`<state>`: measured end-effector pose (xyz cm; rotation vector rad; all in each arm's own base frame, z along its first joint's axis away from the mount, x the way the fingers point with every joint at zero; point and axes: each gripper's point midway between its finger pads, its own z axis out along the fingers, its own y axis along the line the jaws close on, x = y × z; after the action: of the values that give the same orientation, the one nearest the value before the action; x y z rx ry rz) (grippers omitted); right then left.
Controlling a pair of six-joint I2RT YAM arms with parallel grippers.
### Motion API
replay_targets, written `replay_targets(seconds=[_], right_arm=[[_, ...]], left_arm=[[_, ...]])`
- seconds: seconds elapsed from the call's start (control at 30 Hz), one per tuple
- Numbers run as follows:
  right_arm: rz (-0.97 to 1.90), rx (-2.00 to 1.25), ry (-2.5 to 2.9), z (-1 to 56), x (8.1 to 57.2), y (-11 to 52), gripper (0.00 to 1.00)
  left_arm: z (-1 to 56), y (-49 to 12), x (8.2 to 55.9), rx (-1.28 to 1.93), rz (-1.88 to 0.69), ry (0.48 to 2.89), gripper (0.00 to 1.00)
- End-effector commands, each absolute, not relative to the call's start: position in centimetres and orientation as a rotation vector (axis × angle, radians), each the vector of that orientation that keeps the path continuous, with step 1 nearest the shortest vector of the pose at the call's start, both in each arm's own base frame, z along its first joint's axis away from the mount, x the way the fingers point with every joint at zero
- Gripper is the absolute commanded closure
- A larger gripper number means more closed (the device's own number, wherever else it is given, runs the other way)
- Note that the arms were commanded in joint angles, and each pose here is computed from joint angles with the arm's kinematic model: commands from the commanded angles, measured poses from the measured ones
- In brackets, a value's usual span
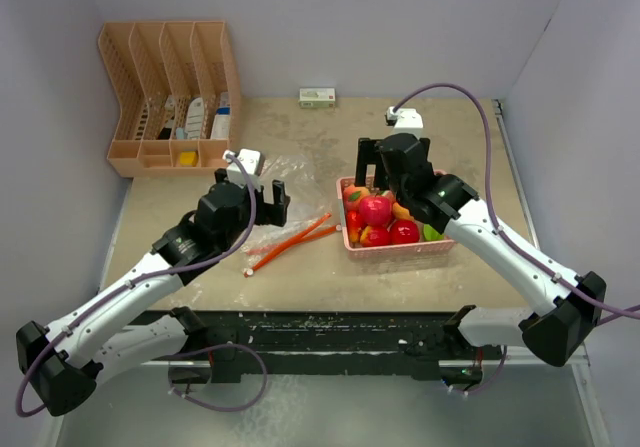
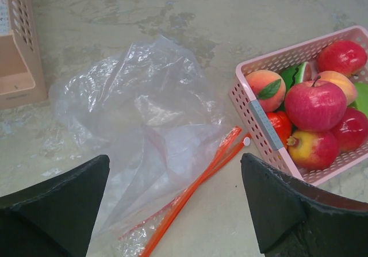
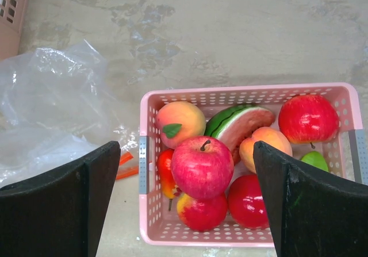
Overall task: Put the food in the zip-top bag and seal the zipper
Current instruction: Pick up the zipper food storage bag at the center of the board.
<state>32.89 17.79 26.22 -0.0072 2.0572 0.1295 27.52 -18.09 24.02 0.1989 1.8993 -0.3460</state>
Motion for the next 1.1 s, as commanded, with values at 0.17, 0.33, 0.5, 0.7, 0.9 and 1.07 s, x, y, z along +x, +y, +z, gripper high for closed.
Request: replay_targets(seconds=[0.17,0.33,0.5,0.7,0.9,1.07], right_arm=[[0.143,0.031,2.000,27.6,32.8,17.3,0.00],[0.148,0.037,1.985,27.7,32.8,17.1,0.01],[0.131,0.030,1.997,27.6,32.9,17.1,0.01],[0.136,0.027,2.003,26.7,32.7,17.1,0.01],[0.142,0.024,2.012,26.0,32.6,17.2,0.01],[0.139,0.026,2.012,25.8,32.5,17.1,0.01]], left_arm=[[25.8,-17.4,27.4,0.178,-0.339,1.848,0.01],[26.3,-17.1,27.1,0.177,-0.337,1.856,0.01],[26.7,-16.3,26.6,0.155,-0.317,1.864,0.01],[25.9,-15.7,26.1,0.135,-0.304,1.911,0.01],[24.2,-14.2,26.2,0.068,-0.224,1.937,0.01],[23.6,-15.2,27.0,0.079,-0.249,1.910,0.00]])
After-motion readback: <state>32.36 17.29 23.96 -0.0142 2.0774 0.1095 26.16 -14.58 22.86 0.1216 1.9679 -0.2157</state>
